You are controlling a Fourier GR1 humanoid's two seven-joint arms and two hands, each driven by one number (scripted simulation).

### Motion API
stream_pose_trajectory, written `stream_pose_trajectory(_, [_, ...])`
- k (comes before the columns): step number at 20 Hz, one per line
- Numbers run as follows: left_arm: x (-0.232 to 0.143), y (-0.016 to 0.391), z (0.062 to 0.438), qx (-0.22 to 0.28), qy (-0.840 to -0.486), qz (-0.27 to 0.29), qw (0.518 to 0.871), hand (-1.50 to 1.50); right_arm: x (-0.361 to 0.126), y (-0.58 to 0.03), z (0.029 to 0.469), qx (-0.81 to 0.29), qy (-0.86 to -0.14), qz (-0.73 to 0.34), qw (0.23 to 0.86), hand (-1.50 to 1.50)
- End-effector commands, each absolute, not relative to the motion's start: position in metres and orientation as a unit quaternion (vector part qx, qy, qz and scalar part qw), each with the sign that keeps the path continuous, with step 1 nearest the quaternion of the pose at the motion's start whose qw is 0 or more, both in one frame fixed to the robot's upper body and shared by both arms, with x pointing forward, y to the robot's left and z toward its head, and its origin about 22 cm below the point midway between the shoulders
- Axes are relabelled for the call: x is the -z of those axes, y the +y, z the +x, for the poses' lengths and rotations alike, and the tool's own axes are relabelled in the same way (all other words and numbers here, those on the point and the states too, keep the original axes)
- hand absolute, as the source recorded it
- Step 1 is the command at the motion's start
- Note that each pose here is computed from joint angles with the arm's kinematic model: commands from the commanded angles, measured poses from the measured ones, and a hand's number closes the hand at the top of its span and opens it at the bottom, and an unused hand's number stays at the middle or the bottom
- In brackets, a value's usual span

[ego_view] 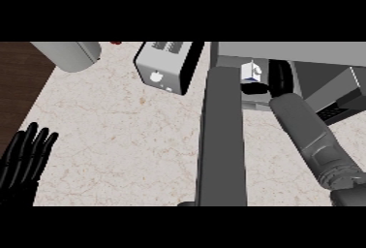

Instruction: Pick up the milk, place it into the microwave and close the microwave

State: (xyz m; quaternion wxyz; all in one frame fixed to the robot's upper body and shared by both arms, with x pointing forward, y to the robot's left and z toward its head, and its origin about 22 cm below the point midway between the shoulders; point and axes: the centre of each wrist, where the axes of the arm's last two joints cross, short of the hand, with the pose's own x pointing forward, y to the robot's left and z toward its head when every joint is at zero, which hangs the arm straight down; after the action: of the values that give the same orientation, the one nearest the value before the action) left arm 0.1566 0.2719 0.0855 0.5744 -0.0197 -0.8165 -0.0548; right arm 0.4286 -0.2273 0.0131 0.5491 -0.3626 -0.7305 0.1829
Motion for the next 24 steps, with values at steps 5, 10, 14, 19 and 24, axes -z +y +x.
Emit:
stream_pose_trajectory(5, [-0.084, 0.271, 0.156, 0.061, -0.817, -0.010, 0.574, -1.50, -0.010, -0.225, 0.427, -0.184, -0.736, -0.340, 0.555, -1.50])
stream_pose_trajectory(10, [-0.092, 0.266, 0.146, 0.065, -0.819, -0.022, 0.570, -1.50, -0.020, -0.206, 0.434, -0.139, -0.737, -0.358, 0.557, -1.50])
stream_pose_trajectory(14, [-0.088, 0.263, 0.150, 0.065, -0.819, -0.014, 0.570, -1.50, -0.016, -0.225, 0.431, -0.132, -0.741, -0.367, 0.547, -1.50])
stream_pose_trajectory(19, [-0.084, 0.262, 0.137, 0.072, -0.812, -0.018, 0.579, -1.50, -0.024, -0.240, 0.433, -0.112, -0.740, -0.383, 0.541, -1.50])
stream_pose_trajectory(24, [-0.079, 0.256, 0.147, 0.064, -0.814, -0.016, 0.577, -1.50, -0.030, -0.250, 0.435, -0.098, -0.752, -0.391, 0.522, -1.50])
